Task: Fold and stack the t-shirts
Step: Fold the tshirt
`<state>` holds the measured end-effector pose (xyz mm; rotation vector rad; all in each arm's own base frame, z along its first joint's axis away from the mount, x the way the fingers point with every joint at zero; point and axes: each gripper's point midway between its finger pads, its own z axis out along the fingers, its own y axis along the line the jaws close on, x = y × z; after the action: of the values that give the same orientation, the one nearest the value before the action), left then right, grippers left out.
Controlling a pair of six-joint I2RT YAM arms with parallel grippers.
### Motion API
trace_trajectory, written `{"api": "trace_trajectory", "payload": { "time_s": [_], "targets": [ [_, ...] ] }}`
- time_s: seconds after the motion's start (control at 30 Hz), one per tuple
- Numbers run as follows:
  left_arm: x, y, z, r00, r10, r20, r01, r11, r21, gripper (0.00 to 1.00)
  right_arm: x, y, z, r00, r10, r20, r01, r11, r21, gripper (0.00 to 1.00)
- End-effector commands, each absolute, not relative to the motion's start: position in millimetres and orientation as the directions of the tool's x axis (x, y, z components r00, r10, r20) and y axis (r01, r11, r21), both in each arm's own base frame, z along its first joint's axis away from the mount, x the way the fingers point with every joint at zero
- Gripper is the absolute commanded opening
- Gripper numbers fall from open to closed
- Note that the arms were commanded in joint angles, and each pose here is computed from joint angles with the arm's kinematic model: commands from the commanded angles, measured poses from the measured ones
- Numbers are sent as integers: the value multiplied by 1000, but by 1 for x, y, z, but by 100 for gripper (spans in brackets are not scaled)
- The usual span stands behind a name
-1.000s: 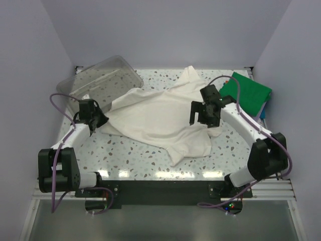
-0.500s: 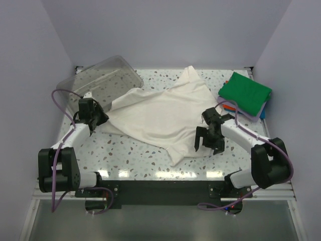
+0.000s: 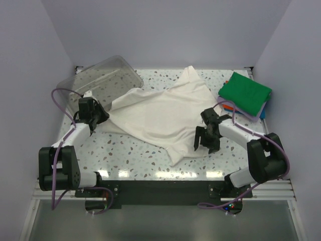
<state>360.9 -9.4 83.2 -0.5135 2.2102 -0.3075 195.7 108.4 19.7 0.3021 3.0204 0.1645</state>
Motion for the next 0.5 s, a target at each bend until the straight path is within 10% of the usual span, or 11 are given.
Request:
{"api": "trace_trajectory", "payload": {
  "time_s": [0.0,0.23,0.47],
  "targets": [
    [371,-7,96,-530,-448,-720,-223,893,-391,0,198,114,19,-971,220,-88,206,967,147,70],
    [371,-2,98,-525,-457,-718,-239,889,-391,0,195,107,57,-973,202,-115,187,974,130,10],
    [374,9,107,-506,-452,-735,-253,892,-374,0,201,106,157,-952,205,-229,167,970,175,0]
  ]
}}
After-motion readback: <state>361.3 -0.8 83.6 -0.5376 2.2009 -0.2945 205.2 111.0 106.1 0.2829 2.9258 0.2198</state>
